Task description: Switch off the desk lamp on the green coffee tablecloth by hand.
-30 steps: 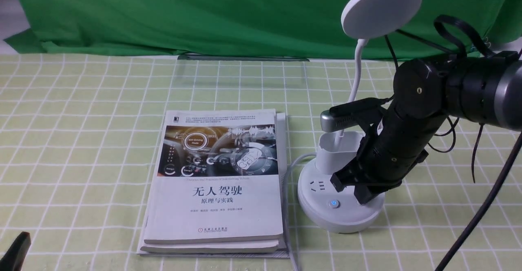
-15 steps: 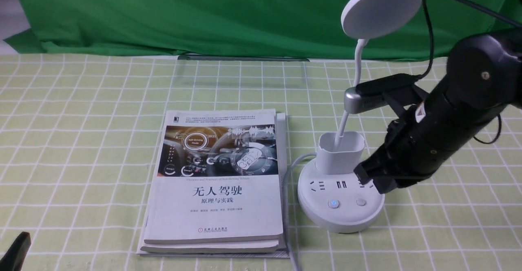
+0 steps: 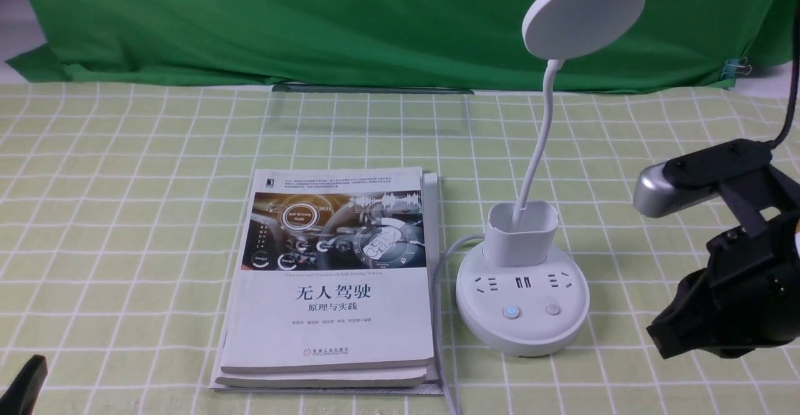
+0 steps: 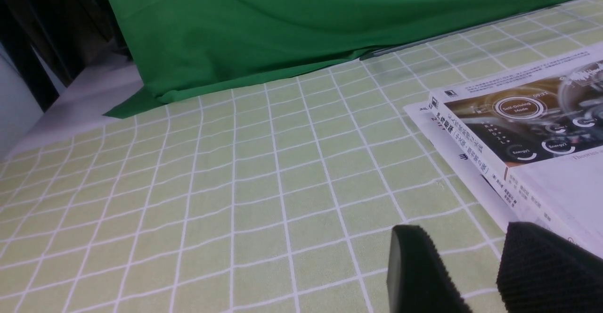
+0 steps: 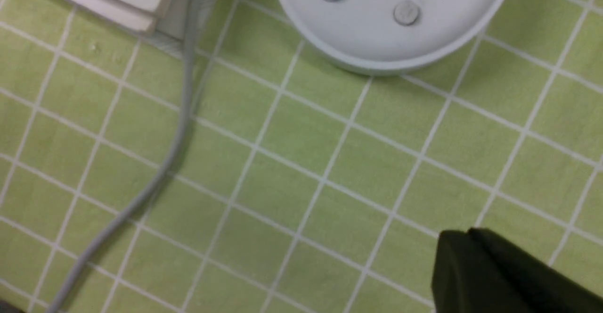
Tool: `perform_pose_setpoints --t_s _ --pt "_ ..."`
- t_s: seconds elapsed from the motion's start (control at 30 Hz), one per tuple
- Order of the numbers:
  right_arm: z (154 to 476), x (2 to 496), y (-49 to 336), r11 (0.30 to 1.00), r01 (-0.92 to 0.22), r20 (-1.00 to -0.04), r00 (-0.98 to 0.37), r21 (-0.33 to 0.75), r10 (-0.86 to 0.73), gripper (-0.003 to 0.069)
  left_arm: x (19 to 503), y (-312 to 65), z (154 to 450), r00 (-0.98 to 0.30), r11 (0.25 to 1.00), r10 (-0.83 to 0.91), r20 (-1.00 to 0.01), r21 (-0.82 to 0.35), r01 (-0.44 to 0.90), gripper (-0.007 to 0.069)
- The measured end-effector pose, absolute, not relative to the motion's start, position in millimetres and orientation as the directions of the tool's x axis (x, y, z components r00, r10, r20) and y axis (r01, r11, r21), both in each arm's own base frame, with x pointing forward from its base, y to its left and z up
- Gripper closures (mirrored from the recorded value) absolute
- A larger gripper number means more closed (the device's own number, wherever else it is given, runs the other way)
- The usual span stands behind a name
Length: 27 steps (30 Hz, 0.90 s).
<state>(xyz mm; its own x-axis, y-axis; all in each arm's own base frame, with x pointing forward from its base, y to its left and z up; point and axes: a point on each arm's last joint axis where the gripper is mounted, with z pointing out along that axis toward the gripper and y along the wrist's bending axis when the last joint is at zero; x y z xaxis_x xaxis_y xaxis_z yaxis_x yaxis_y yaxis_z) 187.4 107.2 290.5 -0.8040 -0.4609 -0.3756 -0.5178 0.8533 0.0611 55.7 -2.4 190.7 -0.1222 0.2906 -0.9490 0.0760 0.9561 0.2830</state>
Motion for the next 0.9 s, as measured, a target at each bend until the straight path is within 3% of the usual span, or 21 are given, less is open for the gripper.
perform_pose_setpoints --t_s 0.33,0.57,0.7,0.9 --pt "305 195 109 0.854 -0.519 -0.559 -0.718 0.033 -0.415 0.0618 56 -2 191 -0.122 0.956 0.291 -0.949 0.283 0.076 0.0382" --pt "303 166 78 0.875 -0.484 -0.674 -0.64 -0.021 -0.37 0.0618 56 -2 191 -0.122 0.955 0.293 -0.948 0.285 0.076 0.0382" --pt "278 128 47 0.916 -0.399 -0.761 -0.582 -0.041 -0.287 0.0618 56 -2 191 -0.122 0.955 0.296 -0.947 0.288 0.076 0.0382" --pt "213 72 13 0.976 -0.207 -0.917 -0.373 -0.068 -0.143 0.0618 56 -2 191 -0.122 0.953 0.302 -0.945 0.295 0.075 0.0382"
